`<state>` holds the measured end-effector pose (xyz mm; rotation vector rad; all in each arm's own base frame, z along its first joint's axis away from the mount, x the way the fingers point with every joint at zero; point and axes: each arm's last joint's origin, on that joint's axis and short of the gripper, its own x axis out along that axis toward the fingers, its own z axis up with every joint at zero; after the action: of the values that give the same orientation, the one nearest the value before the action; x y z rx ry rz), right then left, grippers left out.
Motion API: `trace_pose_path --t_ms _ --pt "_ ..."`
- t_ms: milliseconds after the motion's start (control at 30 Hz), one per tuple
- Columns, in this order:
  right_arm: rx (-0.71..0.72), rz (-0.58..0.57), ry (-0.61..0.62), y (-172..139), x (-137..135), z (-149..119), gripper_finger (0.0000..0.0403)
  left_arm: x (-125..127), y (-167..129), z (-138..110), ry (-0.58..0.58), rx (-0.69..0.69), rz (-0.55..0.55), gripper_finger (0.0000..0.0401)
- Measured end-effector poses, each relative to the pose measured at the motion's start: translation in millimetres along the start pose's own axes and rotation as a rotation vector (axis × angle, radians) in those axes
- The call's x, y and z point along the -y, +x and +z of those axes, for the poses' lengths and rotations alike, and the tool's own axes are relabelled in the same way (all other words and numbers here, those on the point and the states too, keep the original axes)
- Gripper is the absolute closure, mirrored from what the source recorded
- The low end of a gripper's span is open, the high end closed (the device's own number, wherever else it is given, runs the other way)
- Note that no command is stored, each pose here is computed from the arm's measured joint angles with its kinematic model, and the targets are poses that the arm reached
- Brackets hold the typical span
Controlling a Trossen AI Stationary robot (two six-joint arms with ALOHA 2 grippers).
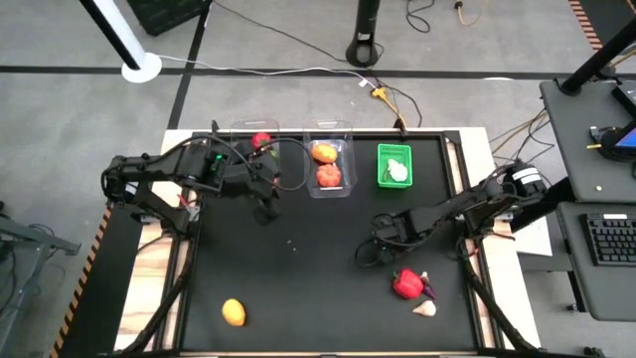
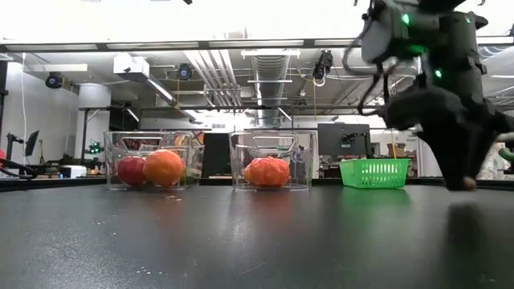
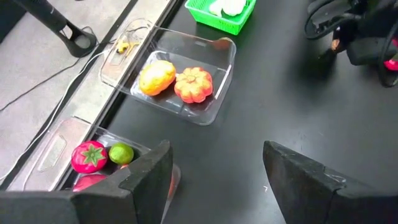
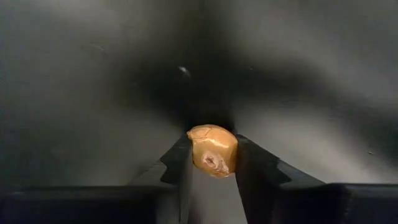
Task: Sort produce into baskets
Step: Put the ginger into the green bin
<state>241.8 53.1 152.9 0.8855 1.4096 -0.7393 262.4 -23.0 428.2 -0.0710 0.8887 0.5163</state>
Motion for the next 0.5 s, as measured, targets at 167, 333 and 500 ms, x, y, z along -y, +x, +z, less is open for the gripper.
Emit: trace_pose_path --t_ms 167,333,500 --pt "0.115 0.136 -0.019 -37.5 -6.9 17.9 0.0309 0.0 0.0 0.0 -0.008 0.000 0.000 0.0170" --pt "0.338 0.212 -0.025 -87.6 -7.1 61.1 0.0308 0.2 0.0 0.2 -0.032 0.002 -0.001 0.0170" --pt "0.478 0.136 -0.033 -132.2 18.5 113.5 0.0308 0.3 0.0 0.3 -0.048 0.003 -0.002 0.0170"
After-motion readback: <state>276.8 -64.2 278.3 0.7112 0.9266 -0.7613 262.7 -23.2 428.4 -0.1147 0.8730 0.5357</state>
